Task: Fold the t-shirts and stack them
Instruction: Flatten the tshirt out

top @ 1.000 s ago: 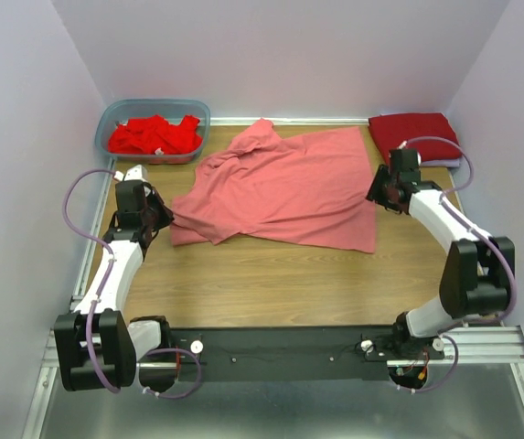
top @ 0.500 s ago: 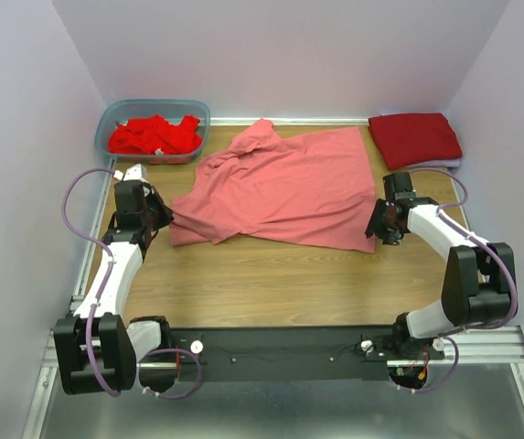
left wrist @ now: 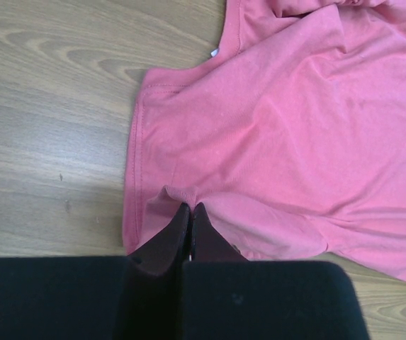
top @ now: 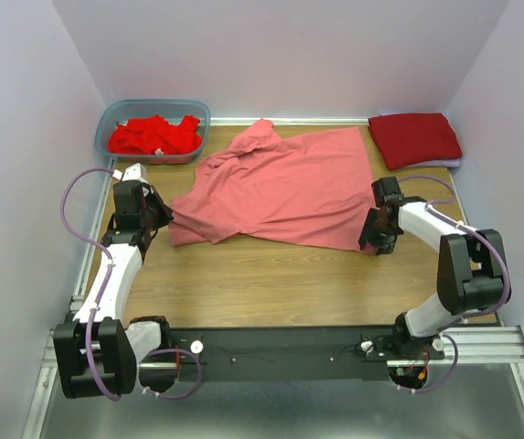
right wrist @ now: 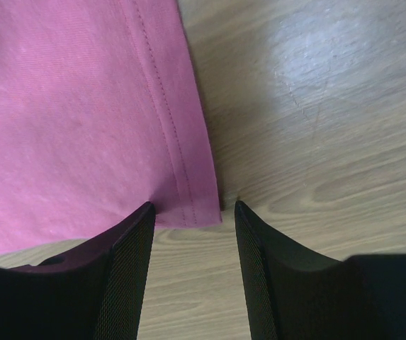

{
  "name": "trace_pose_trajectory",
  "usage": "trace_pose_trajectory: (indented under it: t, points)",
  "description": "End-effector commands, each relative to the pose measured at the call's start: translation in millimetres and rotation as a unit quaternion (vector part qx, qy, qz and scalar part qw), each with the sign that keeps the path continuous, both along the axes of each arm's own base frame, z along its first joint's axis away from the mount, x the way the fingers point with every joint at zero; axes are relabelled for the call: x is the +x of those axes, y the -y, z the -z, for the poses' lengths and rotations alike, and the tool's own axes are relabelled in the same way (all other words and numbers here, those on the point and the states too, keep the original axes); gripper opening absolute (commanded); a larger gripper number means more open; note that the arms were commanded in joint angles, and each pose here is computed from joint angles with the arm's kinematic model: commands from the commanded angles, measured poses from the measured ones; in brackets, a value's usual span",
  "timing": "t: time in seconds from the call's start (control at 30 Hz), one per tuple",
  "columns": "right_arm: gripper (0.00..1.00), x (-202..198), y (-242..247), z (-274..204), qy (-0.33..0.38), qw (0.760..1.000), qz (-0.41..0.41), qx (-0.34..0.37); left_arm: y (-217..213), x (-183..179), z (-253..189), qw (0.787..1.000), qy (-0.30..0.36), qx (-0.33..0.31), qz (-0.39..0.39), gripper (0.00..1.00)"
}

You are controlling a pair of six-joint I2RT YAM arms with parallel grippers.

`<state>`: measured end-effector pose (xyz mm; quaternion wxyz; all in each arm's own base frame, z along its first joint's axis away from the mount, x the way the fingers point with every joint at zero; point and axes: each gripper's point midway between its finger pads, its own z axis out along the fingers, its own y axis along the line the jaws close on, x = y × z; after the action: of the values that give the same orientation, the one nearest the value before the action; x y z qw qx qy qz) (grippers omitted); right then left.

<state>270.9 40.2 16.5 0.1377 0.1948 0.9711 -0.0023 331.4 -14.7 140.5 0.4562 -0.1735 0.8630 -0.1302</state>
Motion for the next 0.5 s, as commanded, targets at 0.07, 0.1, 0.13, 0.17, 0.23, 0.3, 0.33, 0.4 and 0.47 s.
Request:
trace_pose_trajectory:
  t: [0.07,0.1,0.13,0.17,0.23,0.3,0.33,0.4,0.47]
  points:
    - [0.56,-4,7,9,-0.024,0.999,0.018,-0.032,5,1,-9,1.0,0.019,0.002,0.013,0.0]
    - [0.55,-5,8,11,-0.027,0.999,0.019,-0.034,5,0,-9,1.0,0.02,0.002,0.014,0.0]
    - [0.55,-7,8,12,-0.029,0.999,0.018,-0.037,5,0,-9,1.0,0.019,0.002,0.014,0.0]
    - [0.55,-8,10,13,-0.03,0.999,0.019,-0.04,6,0,-10,1.0,0.021,0.003,0.014,0.0]
    - [0.53,-11,12,15,-0.036,0.998,0.021,-0.046,6,0,-11,1.0,0.022,0.002,0.015,0.0]
    - [0.51,-15,14,19,-0.041,0.998,0.024,-0.05,6,0,-11,1.0,0.021,0.002,0.016,0.0]
    - [0.48,-17,13,20,-0.044,0.998,0.024,-0.049,6,0,-11,1.0,0.023,0.002,0.015,0.0]
    - [0.39,-20,14,24,-0.048,0.997,0.025,-0.051,6,-1,-10,1.0,0.021,0.002,0.016,0.0]
    - [0.32,-21,14,26,-0.047,0.997,0.025,-0.051,6,0,-10,1.0,0.021,0.003,0.016,0.0]
